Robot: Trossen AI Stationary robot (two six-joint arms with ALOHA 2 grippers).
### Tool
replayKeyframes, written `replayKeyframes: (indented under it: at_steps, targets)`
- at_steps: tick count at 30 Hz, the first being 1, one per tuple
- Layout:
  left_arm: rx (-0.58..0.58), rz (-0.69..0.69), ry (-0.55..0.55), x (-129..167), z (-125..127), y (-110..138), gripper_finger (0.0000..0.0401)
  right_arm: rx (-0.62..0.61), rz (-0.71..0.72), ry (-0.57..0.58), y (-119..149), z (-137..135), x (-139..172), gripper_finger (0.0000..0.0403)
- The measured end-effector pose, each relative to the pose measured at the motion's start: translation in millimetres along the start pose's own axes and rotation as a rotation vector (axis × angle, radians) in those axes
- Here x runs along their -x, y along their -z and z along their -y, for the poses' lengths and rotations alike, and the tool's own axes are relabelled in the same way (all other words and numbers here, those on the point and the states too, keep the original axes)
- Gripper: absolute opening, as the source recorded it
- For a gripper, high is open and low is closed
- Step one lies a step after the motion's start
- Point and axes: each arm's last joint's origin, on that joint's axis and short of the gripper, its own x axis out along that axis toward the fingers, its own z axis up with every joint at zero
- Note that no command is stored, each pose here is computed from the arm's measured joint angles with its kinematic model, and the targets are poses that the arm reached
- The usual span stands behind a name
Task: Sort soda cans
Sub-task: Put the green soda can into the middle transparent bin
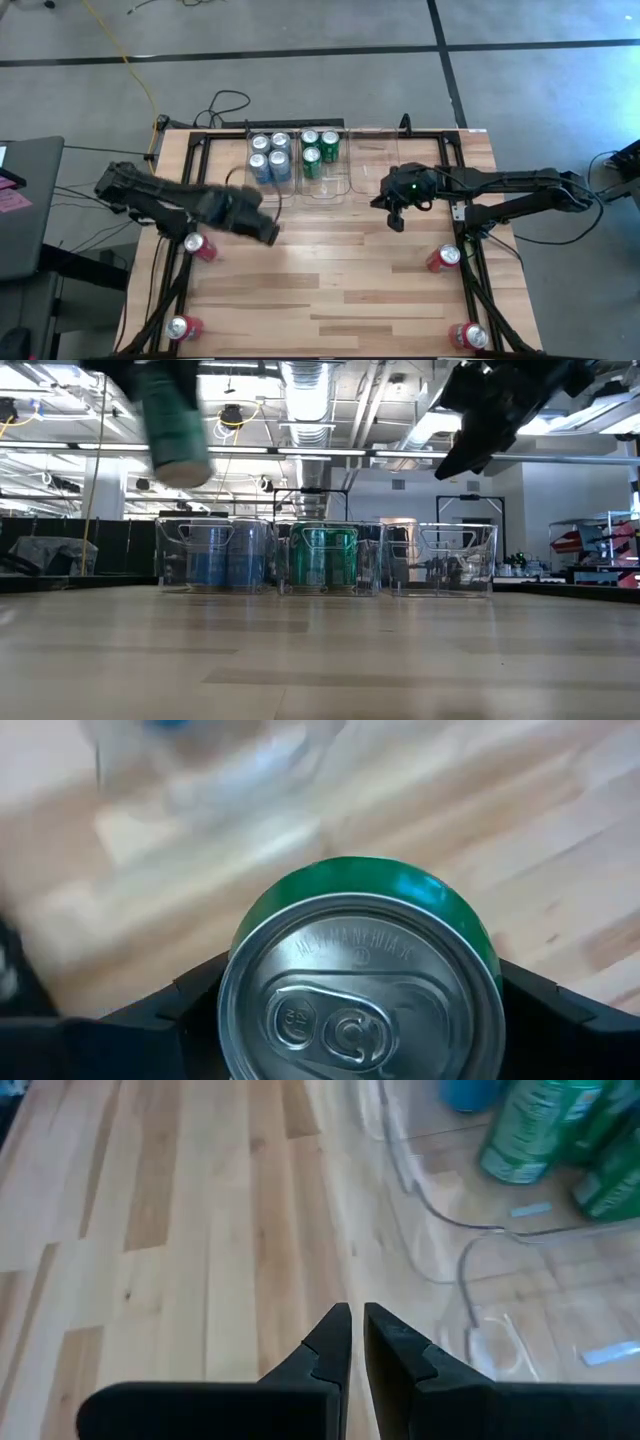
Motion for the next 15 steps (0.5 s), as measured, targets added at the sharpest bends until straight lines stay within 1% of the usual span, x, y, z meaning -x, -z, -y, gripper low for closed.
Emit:
replayKeyframes:
  at_steps: [3, 7, 12, 15]
  targets:
    - [-0.048, 0.07, 0.031, 11, -2, -30, 0.0303, -0.007, -0.004, -0.013, 1, -4, 0, 0.0051]
    - [-0.11, 0.155, 0.081, 18, -6, -67, 0.0303, -0.025, -0.011, -0.014, 1, -4, 0, 0.0051]
    - [-0.198, 0.268, 0.137, 14, -10, -106, 0.0303, -0.043, -0.029, -0.006, 3, -3, 0, 0.0051]
    - [-0.269, 0.312, 0.159, 4, -7, -126, 0.0303, -0.051, -0.041, -0.001, 4, -1, 0, 0.0051]
